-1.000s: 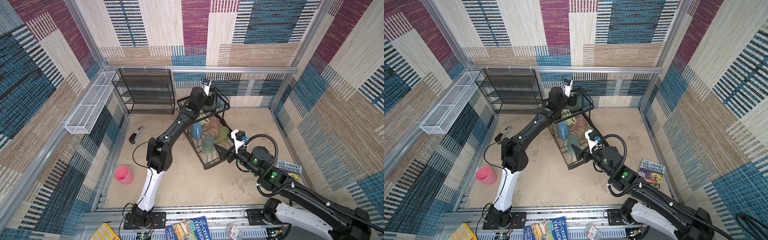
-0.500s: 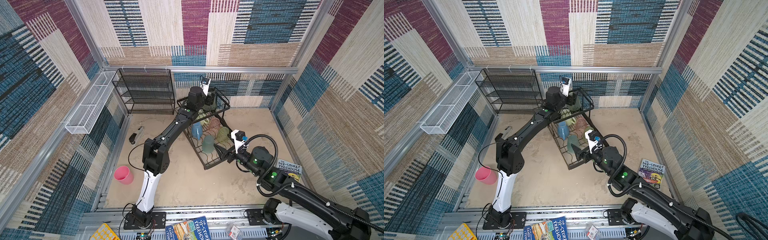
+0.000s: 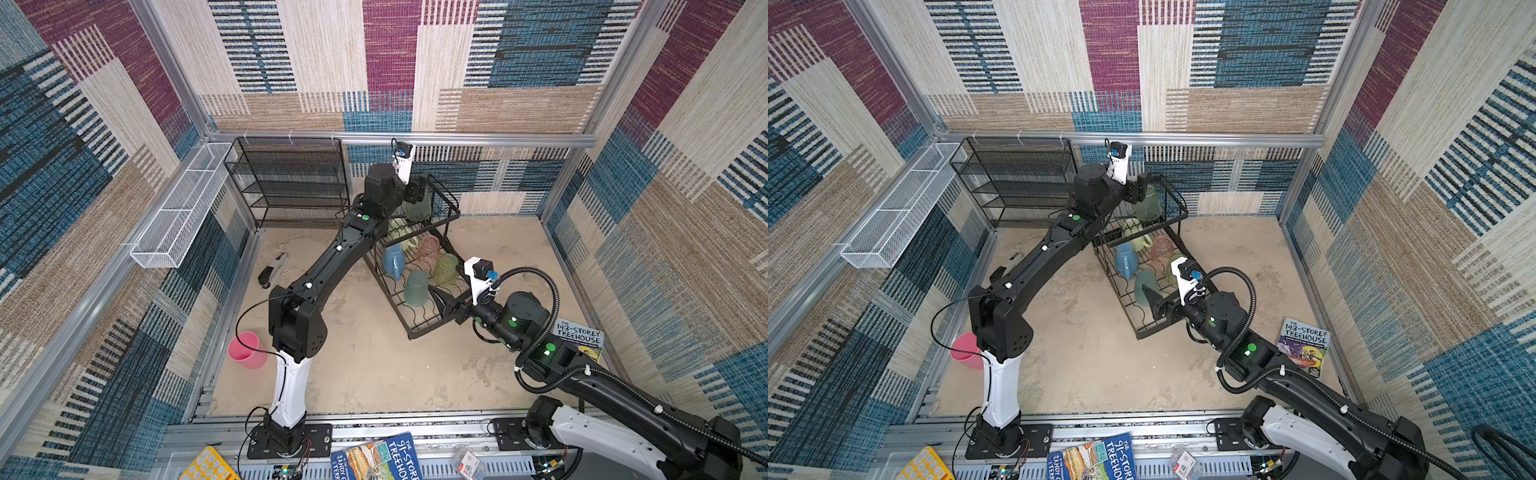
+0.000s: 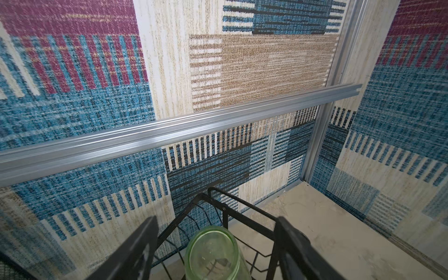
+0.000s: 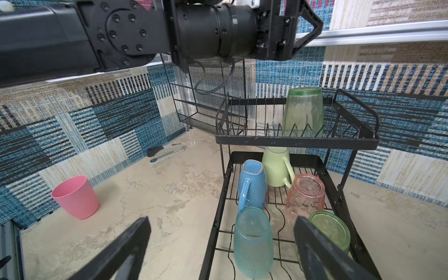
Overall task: Load cups into a dish rack
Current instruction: Place the cup upside down at the dish rack, then pick up the cup from the bottom-left of the table.
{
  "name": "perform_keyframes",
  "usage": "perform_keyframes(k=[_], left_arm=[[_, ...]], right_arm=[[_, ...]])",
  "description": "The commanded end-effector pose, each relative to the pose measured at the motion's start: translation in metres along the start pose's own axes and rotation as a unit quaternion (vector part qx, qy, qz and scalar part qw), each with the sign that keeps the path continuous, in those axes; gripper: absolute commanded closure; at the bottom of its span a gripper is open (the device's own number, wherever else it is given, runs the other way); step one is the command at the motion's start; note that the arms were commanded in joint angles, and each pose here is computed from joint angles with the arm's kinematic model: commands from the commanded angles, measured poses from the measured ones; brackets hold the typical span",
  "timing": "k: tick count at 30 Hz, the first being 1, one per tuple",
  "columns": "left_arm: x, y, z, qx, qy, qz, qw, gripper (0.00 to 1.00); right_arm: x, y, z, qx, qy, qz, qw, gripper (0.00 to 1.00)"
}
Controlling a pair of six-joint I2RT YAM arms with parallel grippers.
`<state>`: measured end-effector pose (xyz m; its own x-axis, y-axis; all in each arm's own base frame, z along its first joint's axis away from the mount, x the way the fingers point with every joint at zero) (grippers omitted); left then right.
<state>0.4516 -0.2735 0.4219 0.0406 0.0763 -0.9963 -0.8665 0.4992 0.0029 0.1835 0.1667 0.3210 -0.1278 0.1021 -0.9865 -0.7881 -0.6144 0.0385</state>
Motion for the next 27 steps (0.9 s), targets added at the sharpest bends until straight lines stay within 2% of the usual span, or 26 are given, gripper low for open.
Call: perform_keyframes(k=[1, 6, 9, 19, 23, 27], left_arm=[[-0.008, 0.019, 0.004, -0.019, 0.014, 0.021, 0.999, 0.22], [-0.014, 0.059, 0.009, -0.048, 0.027, 0.071, 0.996, 0.22], [-0.011, 0.088, 0.012, -0.07, 0.032, 0.109, 0.991, 0.22], [-0.008, 0.204, 0.026, -0.148, 0.031, 0.19, 0.97, 0.23], [-0.003, 0.245, 0.032, -0.182, 0.036, 0.236, 0.954, 0.23], [0.012, 0.28, 0.038, -0.233, 0.051, 0.31, 0.92, 0.23]], right_arm=[[-0.006, -0.002, -0.001, 0.012, -0.01, -0.009, 1.0, 0.05], [-0.008, -0.01, 0.001, 0.016, -0.005, 0.024, 1.0, 0.06], [-0.011, -0.011, 0.002, 0.01, -0.004, 0.021, 1.0, 0.06], [-0.012, -0.014, 0.015, -0.021, -0.002, 0.019, 1.0, 0.08], [-0.009, -0.012, 0.025, -0.032, 0.007, 0.021, 0.999, 0.08], [-0.002, -0.013, 0.043, -0.055, 0.017, 0.03, 0.998, 0.08]])
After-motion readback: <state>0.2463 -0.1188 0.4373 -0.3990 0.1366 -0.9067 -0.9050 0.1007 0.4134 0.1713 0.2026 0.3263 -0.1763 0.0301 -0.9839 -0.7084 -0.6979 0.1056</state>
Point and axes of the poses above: each gripper's point midway between its finger pads, its own y axis back along the fingers, its own z axis along the line the jaws close on, x = y × z, the point moved 10 cm from there along y, back along the fingers, and after that the axes turned 4 degrees about -y, right-handed, at the moved point
